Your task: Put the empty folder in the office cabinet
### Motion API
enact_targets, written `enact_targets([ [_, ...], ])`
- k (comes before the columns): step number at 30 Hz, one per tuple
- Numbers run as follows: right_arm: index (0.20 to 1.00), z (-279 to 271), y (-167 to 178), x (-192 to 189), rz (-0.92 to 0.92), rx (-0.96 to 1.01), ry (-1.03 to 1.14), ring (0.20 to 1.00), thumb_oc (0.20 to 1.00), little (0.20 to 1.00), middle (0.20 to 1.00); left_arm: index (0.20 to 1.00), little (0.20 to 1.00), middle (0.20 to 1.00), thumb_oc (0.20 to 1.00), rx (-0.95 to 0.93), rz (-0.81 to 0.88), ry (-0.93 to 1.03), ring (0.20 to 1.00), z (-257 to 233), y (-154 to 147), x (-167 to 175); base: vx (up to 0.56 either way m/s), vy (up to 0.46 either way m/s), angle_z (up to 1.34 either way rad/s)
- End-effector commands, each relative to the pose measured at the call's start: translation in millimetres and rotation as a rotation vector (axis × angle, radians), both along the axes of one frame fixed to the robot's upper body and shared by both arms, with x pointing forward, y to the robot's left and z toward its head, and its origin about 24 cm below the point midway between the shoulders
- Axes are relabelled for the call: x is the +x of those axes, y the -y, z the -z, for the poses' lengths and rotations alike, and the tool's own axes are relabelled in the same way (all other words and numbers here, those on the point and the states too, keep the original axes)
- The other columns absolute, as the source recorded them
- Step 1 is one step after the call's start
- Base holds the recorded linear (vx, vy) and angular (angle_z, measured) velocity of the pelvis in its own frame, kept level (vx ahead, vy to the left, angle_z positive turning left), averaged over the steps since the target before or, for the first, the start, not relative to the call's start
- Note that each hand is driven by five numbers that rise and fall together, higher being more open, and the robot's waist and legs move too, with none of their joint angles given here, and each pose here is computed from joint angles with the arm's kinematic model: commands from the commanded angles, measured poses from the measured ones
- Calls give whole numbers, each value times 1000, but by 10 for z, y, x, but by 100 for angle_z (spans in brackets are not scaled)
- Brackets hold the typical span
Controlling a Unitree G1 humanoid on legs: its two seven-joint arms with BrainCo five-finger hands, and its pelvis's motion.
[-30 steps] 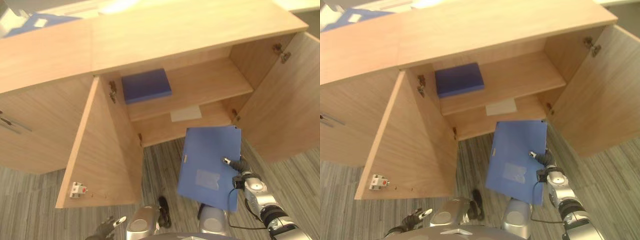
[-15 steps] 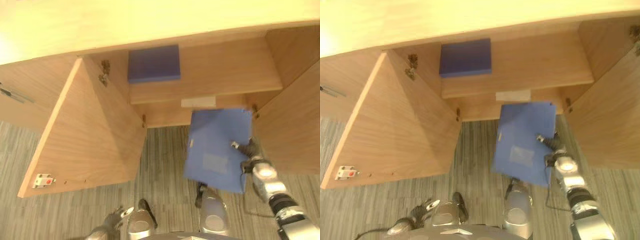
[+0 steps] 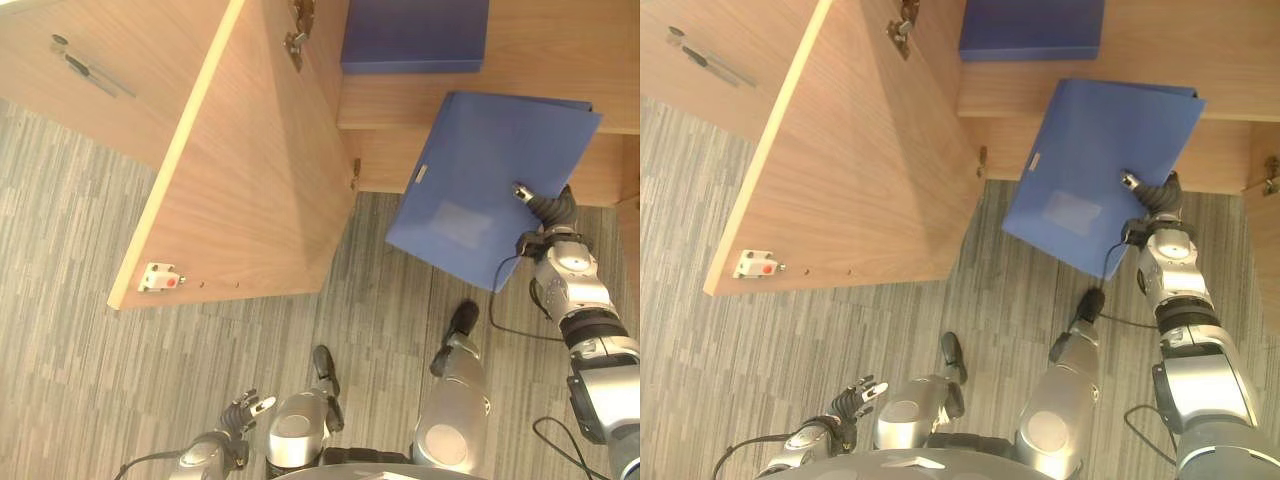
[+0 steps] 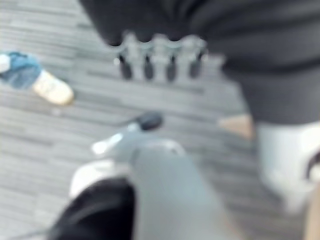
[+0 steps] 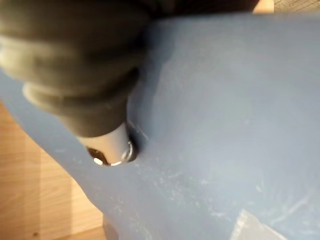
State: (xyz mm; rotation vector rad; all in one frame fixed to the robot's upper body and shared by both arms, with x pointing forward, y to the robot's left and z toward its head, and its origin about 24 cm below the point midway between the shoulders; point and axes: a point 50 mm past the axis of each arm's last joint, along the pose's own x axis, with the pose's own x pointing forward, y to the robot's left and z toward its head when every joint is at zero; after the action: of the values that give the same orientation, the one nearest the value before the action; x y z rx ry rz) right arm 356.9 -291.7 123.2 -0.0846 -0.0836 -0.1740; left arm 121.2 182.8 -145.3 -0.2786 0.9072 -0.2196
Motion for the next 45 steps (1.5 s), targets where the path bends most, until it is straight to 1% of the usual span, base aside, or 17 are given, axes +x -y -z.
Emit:
enact_targets([
  [1, 200, -197, 72, 44, 52, 53, 99, 200, 200, 200, 200, 1000, 1000, 1000, 1000, 27, 35, -86, 1000, 79, -40, -291, -41, 17, 0],
  [4, 200, -181, 52, 40, 34, 51, 99, 200, 200, 200, 200, 1000, 1000, 1000, 1000, 25, 37, -86, 1000, 75, -38, -272, -24, 38, 0],
  [9, 200, 160, -197, -49, -21, 41, 50, 200, 200, 200, 200, 1000, 1000, 1000, 1000, 4, 25, -33, 1000, 56, 38, -222, -18, 100, -9],
  [12, 200, 276, -264, -110, -41, 15, 27, 200, 200, 200, 200, 1000, 1000, 1000, 1000, -2, 8, 5, 1000, 24, 46, -148, -85, 77, -9],
  [13, 200, 400, -293, -185, -60, 18, 2, 200, 200, 200, 200, 1000, 1000, 1000, 1000, 2, -11, 33, 1000, -5, 47, -80, -86, 47, -4],
  [16, 200, 680, -344, -419, -137, -27, -50, 200, 200, 200, 200, 1000, 1000, 1000, 1000, 39, -28, 65, 1000, -29, 21, -57, 9, -65, -2],
  [17, 200, 680, -344, -419, -137, -27, -50, 200, 200, 200, 200, 1000, 1000, 1000, 1000, 39, -28, 65, 1000, -29, 21, -57, 50, -105, -10],
  [19, 200, 821, -377, -583, -186, -41, -81, 200, 200, 200, 200, 1000, 1000, 1000, 1000, 88, -25, 70, 1000, -31, -11, -51, 179, -235, -15],
  [21, 200, 817, -404, -676, -232, -75, -74, 200, 200, 200, 200, 1000, 1000, 1000, 1000, 104, -22, 80, 1000, -50, -76, -34, 275, -311, -10],
  [24, 200, 768, -457, -704, -282, -82, -55, 200, 200, 200, 200, 1000, 1000, 1000, 1000, 122, -16, 88, 1000, -62, -132, -32, 218, -223, -20],
  [26, 200, 757, -670, -756, -403, -119, -57, 200, 200, 200, 200, 1000, 1000, 1000, 1000, 92, -96, 120, 1000, -113, -230, 17, 240, -282, -27],
  [29, 200, 727, -813, -760, -475, -169, -59, 200, 200, 200, 200, 1000, 1000, 1000, 1000, 58, -122, 150, 1000, -174, -261, 128, 133, -169, -48],
  [33, 200, 735, -870, -733, -489, -170, -75, 200, 200, 200, 200, 1000, 1000, 1000, 1000, 25, -151, 156, 1000, -185, -224, 163, 86, -114, -25],
  [38, 200, 884, -966, -757, -478, -169, -109, 200, 200, 200, 200, 1000, 1000, 1000, 1000, 19, -145, 116, 1000, -109, -135, -15, 118, -77, -11],
  [42, 200, 999, -991, -726, -428, -67, -155, 200, 200, 200, 200, 1000, 1000, 1000, 1000, 50, -160, 107, 1000, -83, -169, -132, 97, -114, -10],
  [45, 200, 1184, -975, -781, -403, 28, -235, 200, 200, 200, 200, 1000, 1000, 1000, 1000, 61, -210, 108, 1000, -71, -187, -192, 170, -54, -31],
])
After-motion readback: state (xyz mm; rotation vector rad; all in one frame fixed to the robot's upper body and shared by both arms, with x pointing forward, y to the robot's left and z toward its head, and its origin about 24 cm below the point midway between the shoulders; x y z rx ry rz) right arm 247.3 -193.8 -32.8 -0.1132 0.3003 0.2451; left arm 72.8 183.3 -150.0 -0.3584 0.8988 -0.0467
